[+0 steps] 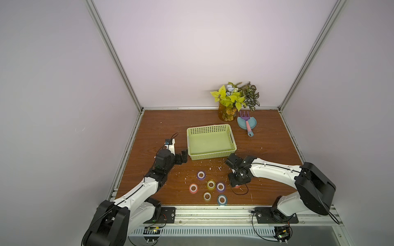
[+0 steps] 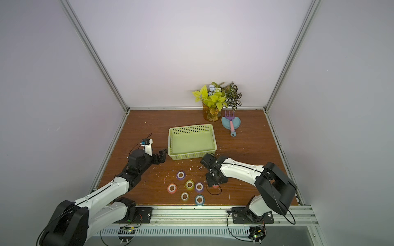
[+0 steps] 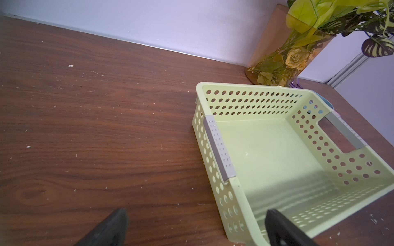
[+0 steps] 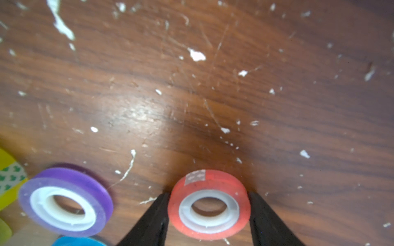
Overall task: Put the transparent tape into the storage box
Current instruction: Pick up the tape at the center of the board.
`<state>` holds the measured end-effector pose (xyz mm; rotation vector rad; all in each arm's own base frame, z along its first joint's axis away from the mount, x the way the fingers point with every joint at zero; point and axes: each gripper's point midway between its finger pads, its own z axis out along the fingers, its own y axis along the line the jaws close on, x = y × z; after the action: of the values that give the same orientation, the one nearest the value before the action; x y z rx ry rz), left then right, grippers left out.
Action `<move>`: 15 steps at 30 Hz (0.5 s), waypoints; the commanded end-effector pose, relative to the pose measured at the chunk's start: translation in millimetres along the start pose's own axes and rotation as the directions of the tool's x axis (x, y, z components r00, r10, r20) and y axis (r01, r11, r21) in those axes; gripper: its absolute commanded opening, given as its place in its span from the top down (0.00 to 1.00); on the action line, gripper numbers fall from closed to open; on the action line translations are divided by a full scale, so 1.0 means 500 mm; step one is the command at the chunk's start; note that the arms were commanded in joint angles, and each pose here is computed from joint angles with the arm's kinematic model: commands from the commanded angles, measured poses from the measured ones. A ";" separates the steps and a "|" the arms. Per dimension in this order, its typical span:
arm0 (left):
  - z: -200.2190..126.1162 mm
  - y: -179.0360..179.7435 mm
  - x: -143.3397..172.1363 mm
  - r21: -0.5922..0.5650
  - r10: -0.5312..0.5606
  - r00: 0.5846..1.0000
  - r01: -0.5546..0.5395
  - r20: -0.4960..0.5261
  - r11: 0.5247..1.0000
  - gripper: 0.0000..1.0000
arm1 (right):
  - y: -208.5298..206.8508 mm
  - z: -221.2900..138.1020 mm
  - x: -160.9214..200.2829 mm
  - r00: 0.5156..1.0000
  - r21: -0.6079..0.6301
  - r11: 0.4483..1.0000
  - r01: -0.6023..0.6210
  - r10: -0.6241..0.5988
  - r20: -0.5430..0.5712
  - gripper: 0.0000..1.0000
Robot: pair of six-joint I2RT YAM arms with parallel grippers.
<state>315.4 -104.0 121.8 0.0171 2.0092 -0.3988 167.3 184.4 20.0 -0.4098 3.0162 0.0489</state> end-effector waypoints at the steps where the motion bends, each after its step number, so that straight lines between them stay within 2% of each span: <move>1: 0.001 0.006 -0.003 -0.009 0.006 1.000 -0.006 0.011 1.000 0.01 | -0.008 0.022 0.025 0.998 0.007 1.000 0.004 -0.004 -0.061 0.45; 15: -0.001 0.004 -0.005 -0.003 0.006 1.000 -0.006 0.015 1.000 0.01 | 0.000 -0.043 -0.017 1.000 0.008 1.000 0.018 -0.018 -0.016 0.45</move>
<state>315.5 -104.0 121.4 0.0171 2.0100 -0.3986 169.8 184.3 27.3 -0.4245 3.0318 0.0277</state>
